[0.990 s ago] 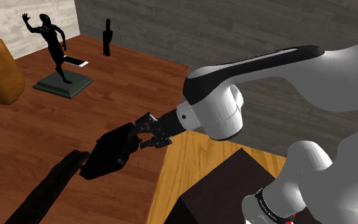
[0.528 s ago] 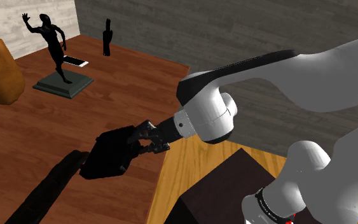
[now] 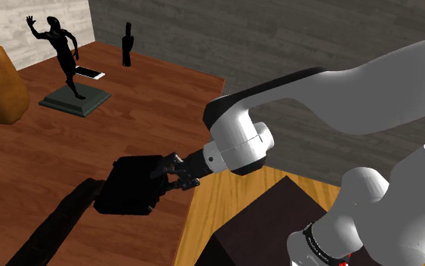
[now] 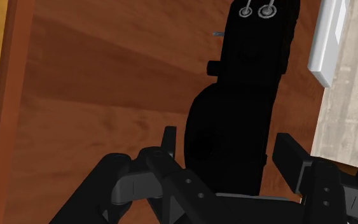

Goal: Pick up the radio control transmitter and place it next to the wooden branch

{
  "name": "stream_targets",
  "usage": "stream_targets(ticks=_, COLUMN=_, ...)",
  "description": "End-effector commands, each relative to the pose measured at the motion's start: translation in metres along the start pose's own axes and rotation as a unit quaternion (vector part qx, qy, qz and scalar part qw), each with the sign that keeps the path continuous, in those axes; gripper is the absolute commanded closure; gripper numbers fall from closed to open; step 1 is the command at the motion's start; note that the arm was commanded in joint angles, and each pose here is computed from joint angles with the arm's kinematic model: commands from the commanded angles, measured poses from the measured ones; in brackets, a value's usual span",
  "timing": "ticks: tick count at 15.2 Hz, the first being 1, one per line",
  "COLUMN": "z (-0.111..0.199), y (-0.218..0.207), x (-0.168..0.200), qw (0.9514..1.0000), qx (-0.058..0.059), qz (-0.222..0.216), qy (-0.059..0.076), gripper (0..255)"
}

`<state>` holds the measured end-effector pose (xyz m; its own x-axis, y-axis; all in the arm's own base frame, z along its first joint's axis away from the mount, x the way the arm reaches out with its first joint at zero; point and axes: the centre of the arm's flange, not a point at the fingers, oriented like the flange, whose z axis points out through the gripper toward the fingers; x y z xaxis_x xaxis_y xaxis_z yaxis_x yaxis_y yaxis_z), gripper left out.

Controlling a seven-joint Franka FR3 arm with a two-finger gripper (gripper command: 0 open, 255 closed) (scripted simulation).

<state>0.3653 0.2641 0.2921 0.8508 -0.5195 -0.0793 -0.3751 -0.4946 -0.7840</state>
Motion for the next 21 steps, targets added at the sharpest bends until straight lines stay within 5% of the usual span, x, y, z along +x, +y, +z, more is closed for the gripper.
stream_targets(ticks=1, z=0.001, y=0.005, x=0.001, qw=1.0000, qx=-0.002, qz=0.001, qy=0.000, gripper=255)
stream_targets(ticks=6, z=0.001, y=0.005, x=0.001, qw=1.0000, qx=-0.002, qz=0.001, qy=0.000, gripper=255)
stream_targets(ticks=7, z=0.001, y=0.004, x=0.001, qw=1.0000, qx=-0.002, qz=0.001, qy=0.000, gripper=0)
stream_targets(ticks=12, z=0.001, y=0.005, x=0.001, qw=1.0000, qx=-0.002, qz=0.001, qy=0.000, gripper=0)
stream_targets(ticks=16, z=-0.049, y=0.004, x=0.001, qw=1.0000, qx=-0.002, qz=0.001, qy=0.000, gripper=0)
stream_targets(ticks=21, z=-0.049, y=0.004, x=0.001, qw=1.0000, qx=-0.002, qz=0.001, qy=0.000, gripper=0)
